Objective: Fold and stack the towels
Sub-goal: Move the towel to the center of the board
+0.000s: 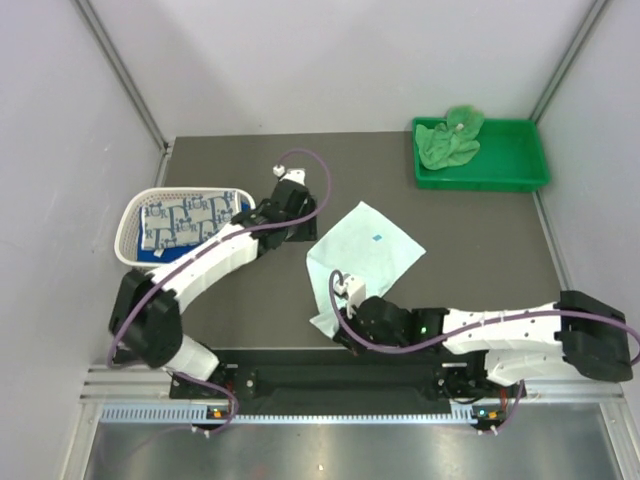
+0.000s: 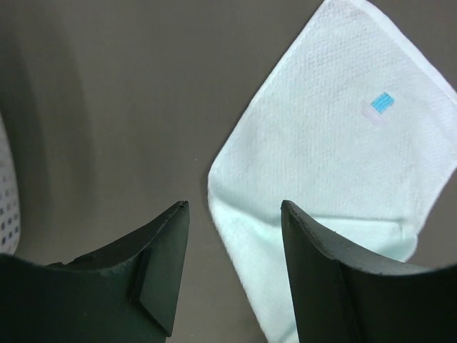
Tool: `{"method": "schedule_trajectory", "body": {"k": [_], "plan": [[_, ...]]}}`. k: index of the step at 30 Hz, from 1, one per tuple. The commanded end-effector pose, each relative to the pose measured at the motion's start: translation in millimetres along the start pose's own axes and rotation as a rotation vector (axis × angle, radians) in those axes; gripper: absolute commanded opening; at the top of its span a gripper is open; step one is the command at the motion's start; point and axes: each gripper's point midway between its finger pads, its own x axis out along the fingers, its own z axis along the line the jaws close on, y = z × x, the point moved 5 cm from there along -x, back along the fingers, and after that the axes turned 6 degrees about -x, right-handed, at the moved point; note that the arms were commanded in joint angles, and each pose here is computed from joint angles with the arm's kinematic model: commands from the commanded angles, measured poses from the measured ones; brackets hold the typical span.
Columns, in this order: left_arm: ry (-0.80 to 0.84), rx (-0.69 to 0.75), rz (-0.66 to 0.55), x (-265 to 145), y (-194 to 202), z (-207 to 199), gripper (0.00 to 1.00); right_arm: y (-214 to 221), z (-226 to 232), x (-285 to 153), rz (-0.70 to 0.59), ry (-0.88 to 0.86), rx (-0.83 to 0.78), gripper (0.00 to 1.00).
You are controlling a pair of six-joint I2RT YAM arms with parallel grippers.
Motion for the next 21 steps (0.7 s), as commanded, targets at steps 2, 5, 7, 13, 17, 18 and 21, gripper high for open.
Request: {"method": "schedule_trajectory", "body": {"k": [2,5,7,13,17,18,21], "plan": [[0.083,0.027,-0.005,29,-21,-27,0.61,14,33,-27,0.019,-0.076,-0.031,0.00],[0.120,0.051,0.068,60,-17,-37,0.63,30,29,-36,0.045,-0.030,0.000,0.05],[0.110,0.082,0.085,84,-18,-41,0.65,30,23,-47,0.012,-0.004,0.029,0.07],[0.266,0.193,0.213,131,-14,-57,0.66,24,-25,-77,-0.092,0.300,0.189,0.54],[0.336,0.229,0.210,148,-18,-60,0.67,-10,-55,-94,-0.206,0.553,0.323,0.57],[0.356,0.250,0.227,154,-12,-61,0.67,-12,-64,-92,-0.201,0.600,0.332,0.50],[0.374,0.285,0.253,168,-9,-63,0.67,-23,-97,-87,-0.197,0.690,0.372,0.44]]}}
